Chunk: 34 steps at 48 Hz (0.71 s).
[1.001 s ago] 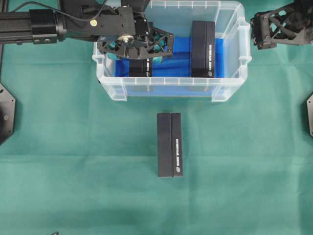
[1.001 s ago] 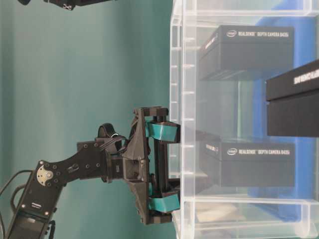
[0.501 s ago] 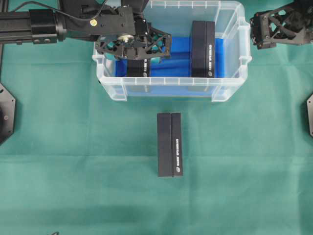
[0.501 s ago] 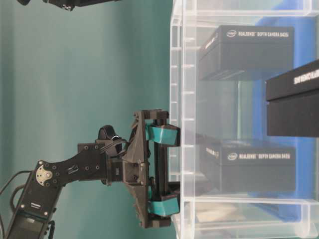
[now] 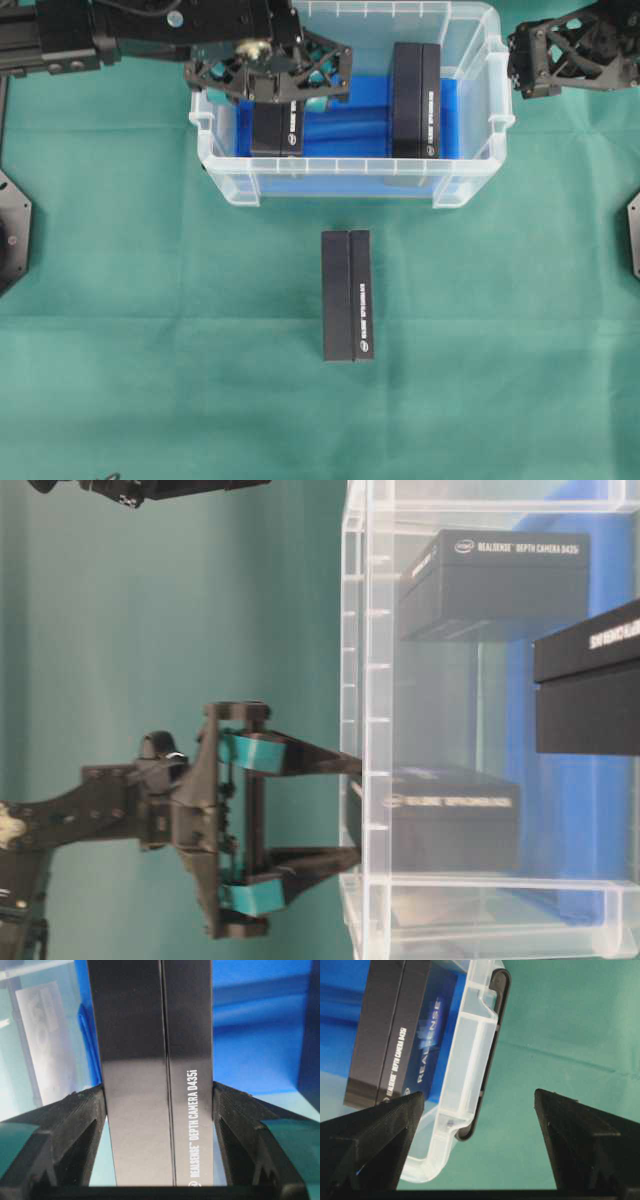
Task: Take out the box from the case.
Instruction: 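Lift the left black box up out of the case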
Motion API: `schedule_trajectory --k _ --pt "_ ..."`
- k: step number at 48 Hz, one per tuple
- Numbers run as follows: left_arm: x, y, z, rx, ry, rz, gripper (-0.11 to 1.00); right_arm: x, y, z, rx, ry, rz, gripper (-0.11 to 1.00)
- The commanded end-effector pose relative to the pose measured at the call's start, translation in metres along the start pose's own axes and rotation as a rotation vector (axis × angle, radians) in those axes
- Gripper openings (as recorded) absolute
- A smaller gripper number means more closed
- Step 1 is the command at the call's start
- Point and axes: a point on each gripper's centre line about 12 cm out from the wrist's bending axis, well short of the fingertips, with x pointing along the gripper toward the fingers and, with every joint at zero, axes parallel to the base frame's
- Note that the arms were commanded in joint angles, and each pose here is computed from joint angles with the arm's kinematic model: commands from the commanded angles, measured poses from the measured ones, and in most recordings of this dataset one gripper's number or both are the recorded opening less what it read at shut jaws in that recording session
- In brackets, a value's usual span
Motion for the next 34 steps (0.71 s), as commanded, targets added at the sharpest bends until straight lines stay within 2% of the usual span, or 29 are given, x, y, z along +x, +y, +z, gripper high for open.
schedule_trajectory --k 1,16,34 --pt "-0.042 -0.002 0.009 -0.023 -0.031 -0.086 0.60 -0.007 0.003 0.003 0.003 -0.015 0.031 0.91" --pt "-0.104 0.003 0.021 -0.052 -0.055 -0.150 0.60 -0.008 0.005 0.004 0.003 -0.019 0.042 0.91" --pt "-0.154 0.012 0.022 -0.069 -0.047 -0.138 0.60 -0.008 0.006 0.004 0.004 -0.019 0.047 0.91"
